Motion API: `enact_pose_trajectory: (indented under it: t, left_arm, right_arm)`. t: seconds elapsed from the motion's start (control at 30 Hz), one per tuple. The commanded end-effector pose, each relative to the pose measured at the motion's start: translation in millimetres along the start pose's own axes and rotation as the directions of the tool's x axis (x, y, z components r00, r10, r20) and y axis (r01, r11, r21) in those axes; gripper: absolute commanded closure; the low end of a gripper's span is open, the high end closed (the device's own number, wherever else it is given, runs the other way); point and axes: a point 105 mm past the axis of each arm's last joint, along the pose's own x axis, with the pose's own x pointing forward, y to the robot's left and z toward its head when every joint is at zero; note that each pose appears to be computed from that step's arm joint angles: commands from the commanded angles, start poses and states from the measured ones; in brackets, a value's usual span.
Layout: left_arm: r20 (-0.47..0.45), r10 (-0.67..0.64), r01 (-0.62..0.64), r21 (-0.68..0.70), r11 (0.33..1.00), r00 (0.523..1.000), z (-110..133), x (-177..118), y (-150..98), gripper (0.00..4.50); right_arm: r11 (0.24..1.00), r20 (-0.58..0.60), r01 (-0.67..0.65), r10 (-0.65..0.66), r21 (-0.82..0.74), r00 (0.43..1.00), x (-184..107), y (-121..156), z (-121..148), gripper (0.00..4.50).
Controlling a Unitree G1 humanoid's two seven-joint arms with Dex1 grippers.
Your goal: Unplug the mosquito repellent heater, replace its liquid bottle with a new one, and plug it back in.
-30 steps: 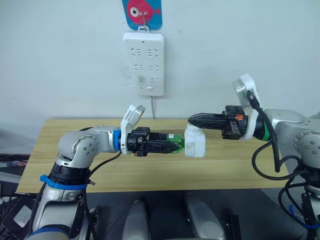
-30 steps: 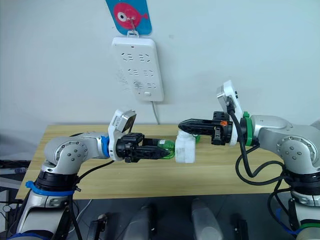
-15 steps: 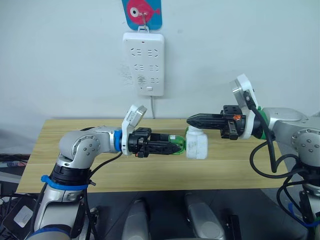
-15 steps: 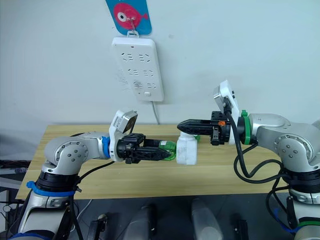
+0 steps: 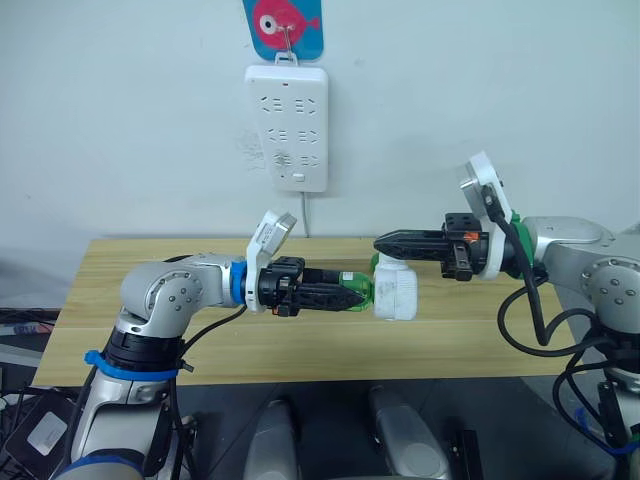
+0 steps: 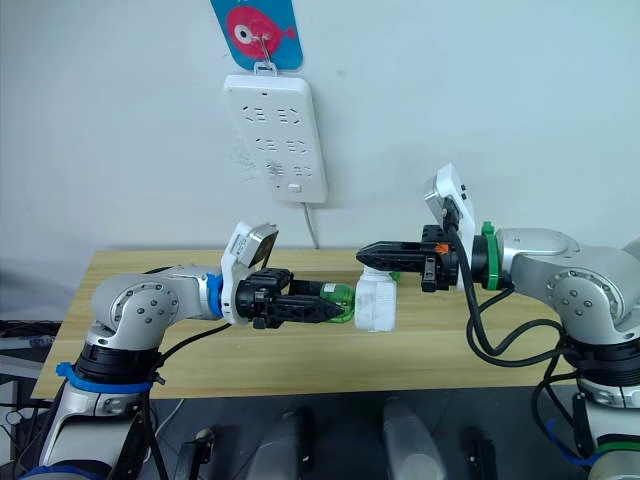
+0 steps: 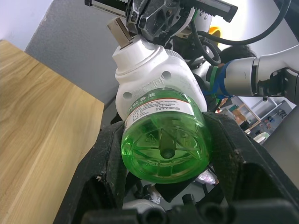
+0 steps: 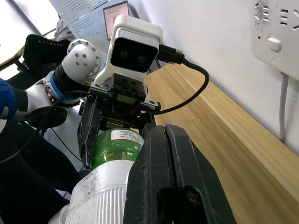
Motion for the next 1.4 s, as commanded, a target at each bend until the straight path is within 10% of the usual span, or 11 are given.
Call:
enact_pose_trajectory:
  t: [0.03,0.3,0.67,0.93,1.4]
  left_arm:
    - [0.05,-0.061,0.057,0.092,0.994,0.997,12,1,-15,2.23]
    - [0.109,0.0,-0.011,0.105,0.994,0.994,12,0,-6,2.23]
    - [0.324,0.084,-0.081,-0.022,0.996,0.942,27,-2,10,2.23]
    - [0.512,0.136,-0.021,-0.223,0.974,0.848,38,2,20,2.23]
    - [0.576,0.121,0.088,-0.321,0.943,0.808,50,12,15,2.23]
  right_arm:
    - [0.998,0.057,0.03,-0.032,0.048,0.998,-7,-4,11,4.5]
    - [0.987,0.172,0.058,-0.083,0.149,0.982,-27,-1,25,3.95]
    - [0.91,0.352,0.222,-0.348,0.35,0.869,-62,-12,18,0.11]
    - [0.701,0.426,0.233,-0.627,0.674,0.653,-70,0,-22,0.0]
    - [0.709,0.488,0.148,-0.607,0.69,0.628,-13,9,-3,0.0]
